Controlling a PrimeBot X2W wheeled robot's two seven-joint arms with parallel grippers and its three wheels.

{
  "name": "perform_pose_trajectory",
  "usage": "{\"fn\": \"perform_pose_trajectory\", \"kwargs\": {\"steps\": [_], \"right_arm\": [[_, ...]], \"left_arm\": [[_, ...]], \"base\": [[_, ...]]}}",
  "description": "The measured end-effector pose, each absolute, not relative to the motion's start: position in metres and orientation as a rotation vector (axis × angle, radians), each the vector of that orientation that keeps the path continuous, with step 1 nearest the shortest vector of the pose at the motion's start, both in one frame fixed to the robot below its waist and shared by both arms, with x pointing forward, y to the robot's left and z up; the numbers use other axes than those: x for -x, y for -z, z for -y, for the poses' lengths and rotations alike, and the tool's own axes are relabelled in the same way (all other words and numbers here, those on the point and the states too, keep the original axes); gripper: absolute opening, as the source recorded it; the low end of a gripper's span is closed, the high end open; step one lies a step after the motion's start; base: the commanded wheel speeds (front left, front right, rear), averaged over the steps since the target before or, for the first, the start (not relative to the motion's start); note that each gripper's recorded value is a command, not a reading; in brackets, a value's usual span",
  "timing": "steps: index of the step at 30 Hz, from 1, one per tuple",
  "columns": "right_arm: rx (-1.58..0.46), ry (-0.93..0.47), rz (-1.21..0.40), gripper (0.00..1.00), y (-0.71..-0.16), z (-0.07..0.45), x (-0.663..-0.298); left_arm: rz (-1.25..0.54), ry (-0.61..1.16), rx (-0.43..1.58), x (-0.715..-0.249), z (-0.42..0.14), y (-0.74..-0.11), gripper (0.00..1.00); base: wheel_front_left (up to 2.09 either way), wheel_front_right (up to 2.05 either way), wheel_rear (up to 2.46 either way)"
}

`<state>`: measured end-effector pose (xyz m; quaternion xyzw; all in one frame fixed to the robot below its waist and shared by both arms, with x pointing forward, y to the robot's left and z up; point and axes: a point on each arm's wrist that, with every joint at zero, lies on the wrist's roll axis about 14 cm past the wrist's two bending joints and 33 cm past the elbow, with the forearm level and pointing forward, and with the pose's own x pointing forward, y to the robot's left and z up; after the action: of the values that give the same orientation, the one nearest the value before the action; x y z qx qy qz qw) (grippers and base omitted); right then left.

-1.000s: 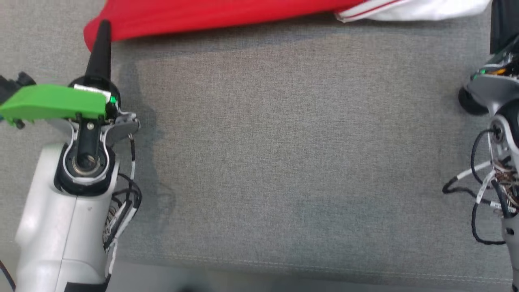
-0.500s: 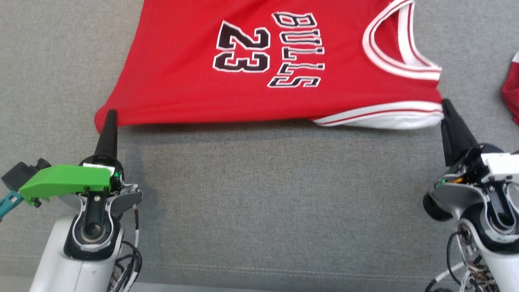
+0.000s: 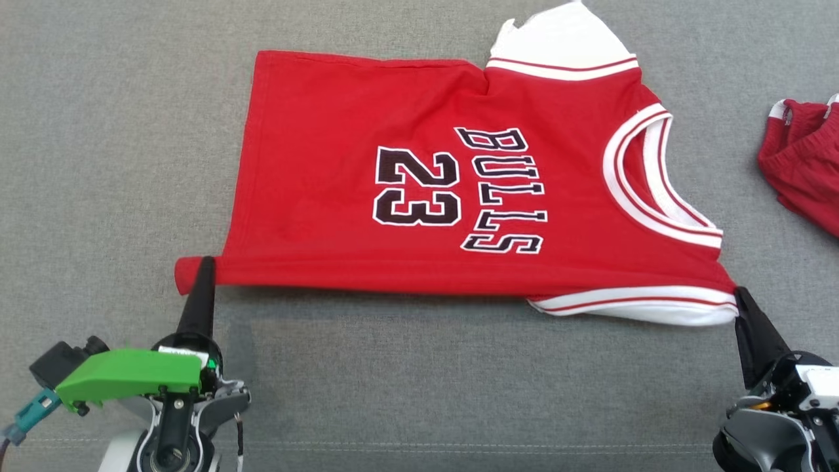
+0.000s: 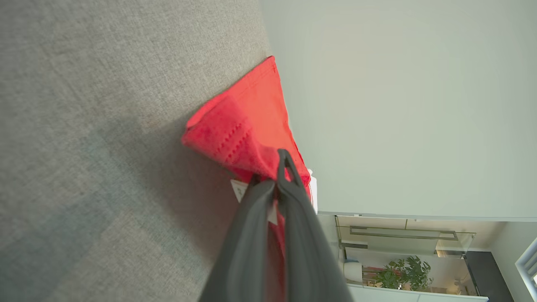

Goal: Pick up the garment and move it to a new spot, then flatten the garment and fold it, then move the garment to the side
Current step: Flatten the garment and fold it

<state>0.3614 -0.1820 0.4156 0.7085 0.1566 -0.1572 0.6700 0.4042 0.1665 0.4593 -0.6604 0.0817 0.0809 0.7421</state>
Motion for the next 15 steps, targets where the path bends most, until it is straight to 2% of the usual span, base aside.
{"fn": "perform_pose_trajectory", "kwargs": {"steps": [4, 15], "right_arm": [[-1.582, 0.381, -0.367, 0.0, -0.412, 0.187, -0.349], [-1.563, 0.338, -0.368, 0.0, -0.426, 0.187, -0.344]], "left_arm": [[-0.182, -0.194, 1.466, -0.393, -0.162, -0.459, 0.0], [-0.197, -0.2, 1.492, -0.371, -0.154, -0.462, 0.0]], "base": [[0.0, 0.0, 0.0], [0.0, 0.0, 0.0]]}}
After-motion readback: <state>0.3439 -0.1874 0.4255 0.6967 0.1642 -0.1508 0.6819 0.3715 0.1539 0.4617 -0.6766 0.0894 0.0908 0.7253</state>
